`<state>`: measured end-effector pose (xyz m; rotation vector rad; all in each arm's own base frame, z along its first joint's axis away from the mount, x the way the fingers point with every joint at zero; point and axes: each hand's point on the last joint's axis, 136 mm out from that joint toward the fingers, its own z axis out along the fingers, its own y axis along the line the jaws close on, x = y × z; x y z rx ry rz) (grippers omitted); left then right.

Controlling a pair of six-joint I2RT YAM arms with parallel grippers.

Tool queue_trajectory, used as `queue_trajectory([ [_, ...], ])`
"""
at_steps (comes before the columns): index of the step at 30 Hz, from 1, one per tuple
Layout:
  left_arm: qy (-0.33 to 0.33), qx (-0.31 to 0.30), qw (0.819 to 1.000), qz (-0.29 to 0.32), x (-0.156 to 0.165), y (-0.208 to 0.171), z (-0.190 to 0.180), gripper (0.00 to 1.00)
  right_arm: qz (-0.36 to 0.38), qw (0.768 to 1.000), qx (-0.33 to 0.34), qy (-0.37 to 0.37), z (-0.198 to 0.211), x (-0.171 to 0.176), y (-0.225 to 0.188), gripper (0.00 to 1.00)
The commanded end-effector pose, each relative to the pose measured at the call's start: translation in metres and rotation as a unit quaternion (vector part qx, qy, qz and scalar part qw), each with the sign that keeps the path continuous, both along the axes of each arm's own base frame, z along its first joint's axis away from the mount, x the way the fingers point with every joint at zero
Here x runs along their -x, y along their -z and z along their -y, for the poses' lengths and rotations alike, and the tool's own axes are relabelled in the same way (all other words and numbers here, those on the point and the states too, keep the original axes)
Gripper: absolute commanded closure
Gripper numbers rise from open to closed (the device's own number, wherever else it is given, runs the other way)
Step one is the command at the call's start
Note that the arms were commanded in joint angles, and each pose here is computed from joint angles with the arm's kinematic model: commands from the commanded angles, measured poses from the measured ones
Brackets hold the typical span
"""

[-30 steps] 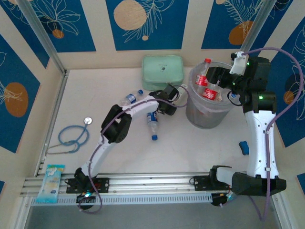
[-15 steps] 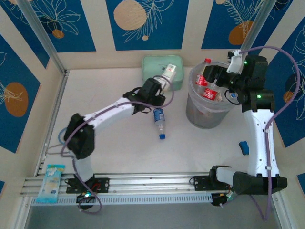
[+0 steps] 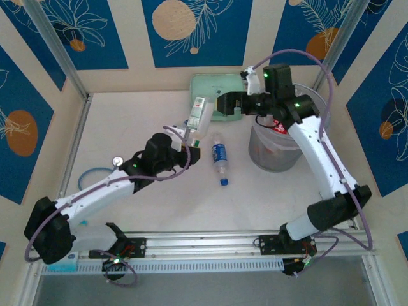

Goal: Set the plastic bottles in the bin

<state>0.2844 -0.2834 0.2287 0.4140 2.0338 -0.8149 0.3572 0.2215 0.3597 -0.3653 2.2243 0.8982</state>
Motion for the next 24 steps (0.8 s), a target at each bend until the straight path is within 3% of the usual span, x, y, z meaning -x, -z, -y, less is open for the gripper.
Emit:
queue_trajectory([
  [1, 0.031, 0.071, 0.996, 0.032, 0.011, -0.032, 0.01, 1.0, -0.013, 1.0, 0.005, -0.016, -0.016, -0.003, 0.005, 0.01],
  [6, 0.053, 0.079, 0.995, 0.032, 0.015, -0.027, 0.018, 1.0, -0.023, 0.998, -0.001, -0.055, -0.048, -0.002, 0.011, 0.0],
  [12, 0.055, 0.081, 0.995, 0.024, 0.013, -0.018, 0.022, 1.0, -0.022, 0.998, -0.011, -0.061, -0.055, -0.004, 0.009, 0.06],
  [17, 0.059, 0.077, 0.995, 0.025, 0.012, -0.017, 0.023, 1.0, -0.026, 0.999, 0.012, -0.044, -0.051, -0.012, 0.019, 0.28],
  [22, 0.059, 0.079, 0.995, 0.03, 0.012, -0.018, 0.023, 0.77, -0.008, 0.999, 0.04, -0.026, -0.04, -0.018, 0.016, 0.43],
  [24, 0.06, 0.083, 0.994, 0.036, 0.013, -0.02, 0.022, 0.55, 0.009, 0.999, 0.043, -0.017, -0.03, -0.018, 0.004, 0.45],
])
